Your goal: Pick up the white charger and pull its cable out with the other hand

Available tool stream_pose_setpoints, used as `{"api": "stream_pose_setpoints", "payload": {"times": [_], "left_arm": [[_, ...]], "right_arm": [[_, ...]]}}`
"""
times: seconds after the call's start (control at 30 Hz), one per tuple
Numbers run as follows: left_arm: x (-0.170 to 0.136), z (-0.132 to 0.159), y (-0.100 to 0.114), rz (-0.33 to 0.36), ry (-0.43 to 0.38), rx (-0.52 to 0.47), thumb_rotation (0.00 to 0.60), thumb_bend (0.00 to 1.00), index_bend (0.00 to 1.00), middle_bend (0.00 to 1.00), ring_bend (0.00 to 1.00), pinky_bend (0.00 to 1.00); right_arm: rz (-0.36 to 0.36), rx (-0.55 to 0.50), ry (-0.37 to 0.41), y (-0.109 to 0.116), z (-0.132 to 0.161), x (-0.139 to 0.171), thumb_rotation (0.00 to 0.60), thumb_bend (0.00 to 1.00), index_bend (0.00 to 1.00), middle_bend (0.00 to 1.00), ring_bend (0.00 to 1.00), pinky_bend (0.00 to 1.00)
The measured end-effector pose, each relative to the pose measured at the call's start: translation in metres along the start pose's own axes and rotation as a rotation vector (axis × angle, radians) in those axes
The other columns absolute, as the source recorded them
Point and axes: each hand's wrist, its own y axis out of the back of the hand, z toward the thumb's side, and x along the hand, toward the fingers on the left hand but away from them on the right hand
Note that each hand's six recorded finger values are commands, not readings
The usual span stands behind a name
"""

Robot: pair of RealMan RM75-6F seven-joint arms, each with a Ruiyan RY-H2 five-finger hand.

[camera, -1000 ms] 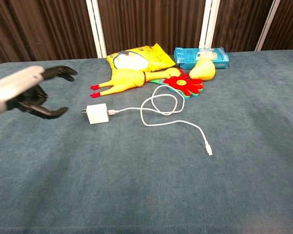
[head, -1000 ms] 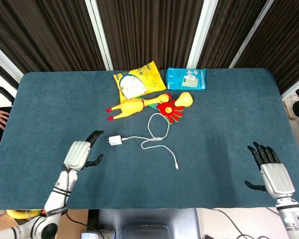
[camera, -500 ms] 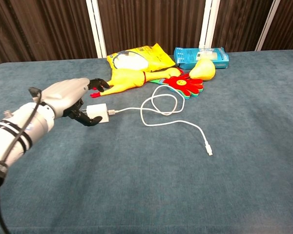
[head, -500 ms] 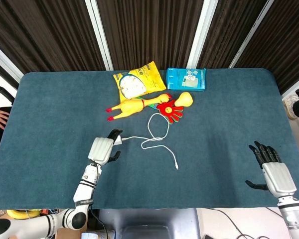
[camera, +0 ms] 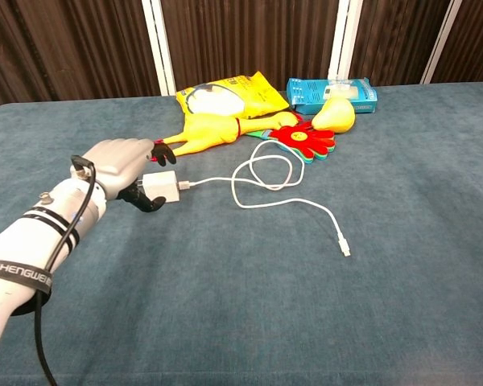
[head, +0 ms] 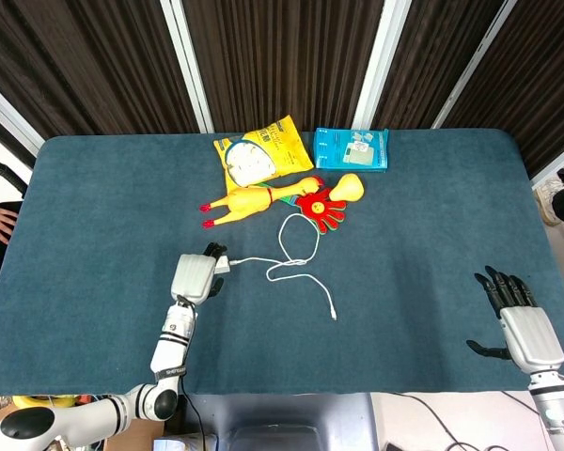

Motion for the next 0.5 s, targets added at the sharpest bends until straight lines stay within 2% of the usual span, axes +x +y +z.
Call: {"api": "stream_pose_setpoints", "payload": {"times": [0.27, 0.5], "left_arm": [[0.007, -0.005, -0.006, -0.007, 0.017, 0.008, 0.6, 0.36, 0.31, 0.3, 0.97, 1.0], [0.012, -0.004, -0.011, -0.023, 0.015, -0.008, 0.6, 0.37, 0.38, 0.39, 0.99, 1.0]], "right_arm": [[-0.01, -0.002, -0.004, 0.002, 0.0, 0.001, 0.6, 0.16, 0.0, 0.0, 0.0, 0.0], [-0.016, -0.007, -0.009, 0.004, -0.001, 0.002, 0.6, 0.16, 0.0, 0.0, 0.0, 0.0]]}}
